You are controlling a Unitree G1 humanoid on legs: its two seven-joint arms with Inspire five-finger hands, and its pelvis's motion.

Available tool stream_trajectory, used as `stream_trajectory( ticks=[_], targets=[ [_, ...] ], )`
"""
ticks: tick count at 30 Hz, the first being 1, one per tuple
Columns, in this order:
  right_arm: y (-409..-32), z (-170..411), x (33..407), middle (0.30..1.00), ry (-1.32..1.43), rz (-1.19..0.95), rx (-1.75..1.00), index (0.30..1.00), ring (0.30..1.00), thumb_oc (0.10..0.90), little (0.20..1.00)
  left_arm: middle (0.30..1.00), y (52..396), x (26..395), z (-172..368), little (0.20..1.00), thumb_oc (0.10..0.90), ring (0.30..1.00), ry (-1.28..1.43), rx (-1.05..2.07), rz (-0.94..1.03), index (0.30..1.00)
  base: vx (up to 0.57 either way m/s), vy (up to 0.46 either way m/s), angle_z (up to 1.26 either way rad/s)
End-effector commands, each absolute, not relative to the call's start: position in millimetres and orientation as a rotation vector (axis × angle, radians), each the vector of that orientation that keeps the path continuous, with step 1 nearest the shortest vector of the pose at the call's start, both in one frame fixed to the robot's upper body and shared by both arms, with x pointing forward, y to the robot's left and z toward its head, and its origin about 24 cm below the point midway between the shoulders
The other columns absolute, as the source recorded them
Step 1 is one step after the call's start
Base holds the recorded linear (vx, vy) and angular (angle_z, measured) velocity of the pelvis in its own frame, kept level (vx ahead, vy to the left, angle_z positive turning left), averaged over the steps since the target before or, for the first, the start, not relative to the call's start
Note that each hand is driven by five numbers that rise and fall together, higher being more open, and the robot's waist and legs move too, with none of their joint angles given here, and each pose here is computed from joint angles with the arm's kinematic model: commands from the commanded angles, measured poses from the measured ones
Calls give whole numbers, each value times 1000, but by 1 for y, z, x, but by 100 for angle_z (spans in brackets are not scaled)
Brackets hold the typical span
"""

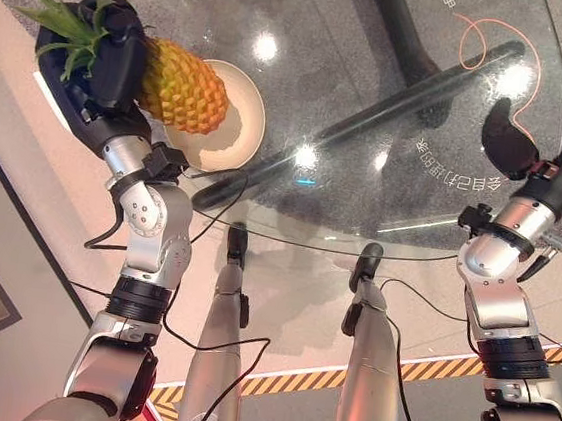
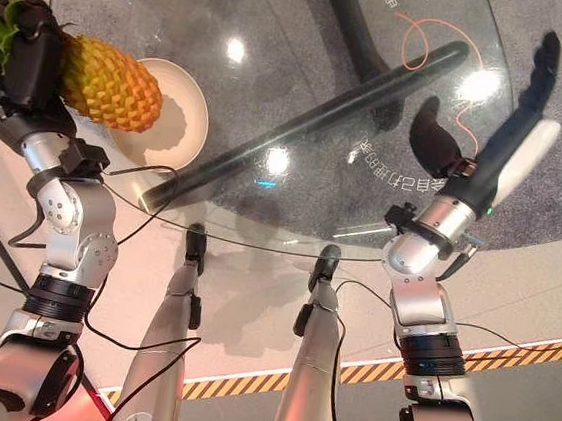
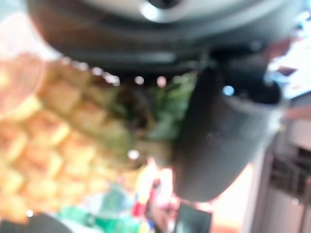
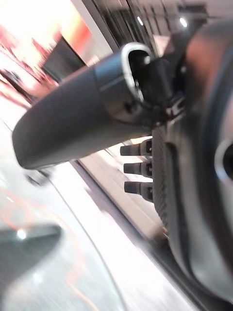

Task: Pick up the fruit to the plate

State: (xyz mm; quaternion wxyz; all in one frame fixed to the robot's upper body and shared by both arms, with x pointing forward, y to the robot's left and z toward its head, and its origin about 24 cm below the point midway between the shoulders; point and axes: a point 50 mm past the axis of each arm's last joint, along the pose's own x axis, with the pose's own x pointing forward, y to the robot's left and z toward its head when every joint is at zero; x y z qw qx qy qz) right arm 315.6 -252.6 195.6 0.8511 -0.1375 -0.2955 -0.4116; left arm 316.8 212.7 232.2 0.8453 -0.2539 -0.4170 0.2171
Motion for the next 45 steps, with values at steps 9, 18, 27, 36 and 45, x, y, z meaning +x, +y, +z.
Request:
stream_trajectory(
  ticks=[9,18,27,36,45],
  targets=[
    [-346,165,296,900,-454,-1315,99,900,900,800,900,300,235,293,308,200,100,300,-1326,-409,465,300,3,-13,-2],
    [-367,127,295,900,-217,-1418,224,900,900,800,900,300,230,301,325,200,100,300,-1333,-351,475,300,-7,-41,-3],
    [-380,74,285,900,98,-1392,273,900,900,800,900,300,229,308,333,200,100,300,-1327,-307,487,300,1,-2,1],
    [-367,38,287,900,246,-1202,355,900,900,800,900,300,219,313,339,200,100,300,-1342,-208,516,300,4,-24,3],
    [-341,10,294,900,420,-970,347,900,900,800,900,300,215,324,334,200,100,300,-1292,-191,504,300,0,0,0]
  ],
)
